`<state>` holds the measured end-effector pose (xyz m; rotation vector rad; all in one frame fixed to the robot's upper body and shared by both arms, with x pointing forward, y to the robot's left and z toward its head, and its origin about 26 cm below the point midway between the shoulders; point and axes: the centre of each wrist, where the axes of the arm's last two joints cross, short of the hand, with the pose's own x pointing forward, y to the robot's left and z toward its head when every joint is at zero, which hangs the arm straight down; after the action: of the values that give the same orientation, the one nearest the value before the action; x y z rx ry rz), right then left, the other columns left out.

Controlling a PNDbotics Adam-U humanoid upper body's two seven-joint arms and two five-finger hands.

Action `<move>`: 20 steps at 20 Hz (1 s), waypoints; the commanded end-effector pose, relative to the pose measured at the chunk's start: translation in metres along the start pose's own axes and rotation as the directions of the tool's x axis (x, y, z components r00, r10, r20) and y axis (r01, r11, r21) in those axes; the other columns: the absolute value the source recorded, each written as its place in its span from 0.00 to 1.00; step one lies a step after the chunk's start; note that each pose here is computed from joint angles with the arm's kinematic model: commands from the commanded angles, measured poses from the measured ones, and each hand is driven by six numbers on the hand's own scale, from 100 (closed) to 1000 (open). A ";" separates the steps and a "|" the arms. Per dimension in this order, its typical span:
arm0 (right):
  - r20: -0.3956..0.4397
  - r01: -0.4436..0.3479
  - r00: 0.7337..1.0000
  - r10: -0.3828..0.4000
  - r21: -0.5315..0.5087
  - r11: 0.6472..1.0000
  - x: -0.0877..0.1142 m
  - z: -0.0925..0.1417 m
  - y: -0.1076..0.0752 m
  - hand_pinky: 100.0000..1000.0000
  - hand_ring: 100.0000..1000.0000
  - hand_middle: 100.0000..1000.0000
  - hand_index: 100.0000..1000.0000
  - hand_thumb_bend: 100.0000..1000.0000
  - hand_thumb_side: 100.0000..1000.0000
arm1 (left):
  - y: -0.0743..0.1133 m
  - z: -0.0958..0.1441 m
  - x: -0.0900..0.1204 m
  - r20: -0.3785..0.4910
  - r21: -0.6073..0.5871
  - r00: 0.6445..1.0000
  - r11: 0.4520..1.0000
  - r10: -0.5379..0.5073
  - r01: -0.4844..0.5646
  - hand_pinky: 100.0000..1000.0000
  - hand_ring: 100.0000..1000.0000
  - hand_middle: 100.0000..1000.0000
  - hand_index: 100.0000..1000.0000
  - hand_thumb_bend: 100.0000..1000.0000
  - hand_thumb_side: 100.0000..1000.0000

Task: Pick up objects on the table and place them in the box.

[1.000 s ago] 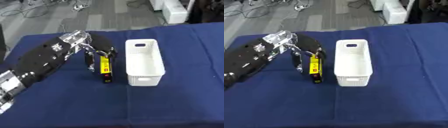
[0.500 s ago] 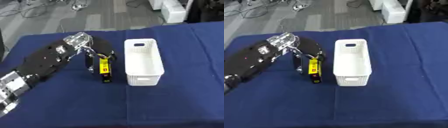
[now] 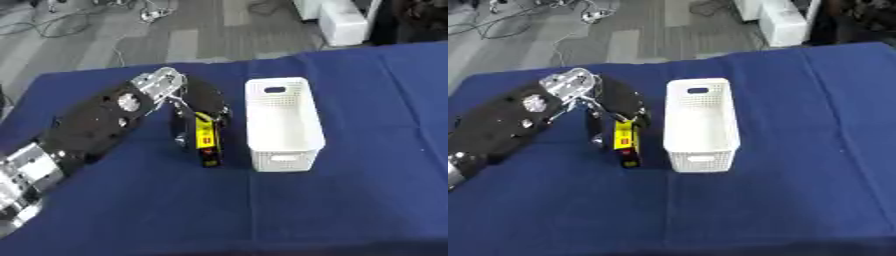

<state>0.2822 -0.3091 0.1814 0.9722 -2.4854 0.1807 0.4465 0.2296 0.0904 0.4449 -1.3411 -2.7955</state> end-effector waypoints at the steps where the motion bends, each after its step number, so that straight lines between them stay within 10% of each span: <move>1: 0.010 -0.006 1.000 0.006 0.031 1.000 0.005 -0.009 0.000 0.00 0.00 0.00 0.10 0.00 1.00 | 0.003 0.008 -0.009 -0.027 0.036 1.000 0.999 -0.011 0.012 0.58 0.64 0.68 0.72 0.53 0.29; 17: 0.009 -0.004 1.000 0.003 0.037 0.999 0.005 -0.009 0.000 0.00 0.00 0.00 0.10 0.00 1.00 | -0.017 0.005 -0.006 -0.044 0.212 0.998 0.976 0.054 -0.044 0.13 0.42 0.48 0.52 0.32 0.29; 20: 0.009 -0.004 1.000 0.004 0.037 0.999 0.005 -0.009 0.000 0.00 0.00 0.00 0.10 0.00 1.00 | -0.023 0.006 -0.005 -0.053 0.238 0.996 0.970 0.072 -0.057 0.00 0.25 0.31 0.37 0.05 0.45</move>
<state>0.2823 -0.3090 0.1814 0.9798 -2.4795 0.1851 0.4484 0.2455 0.0673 0.4317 -1.6311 -2.5699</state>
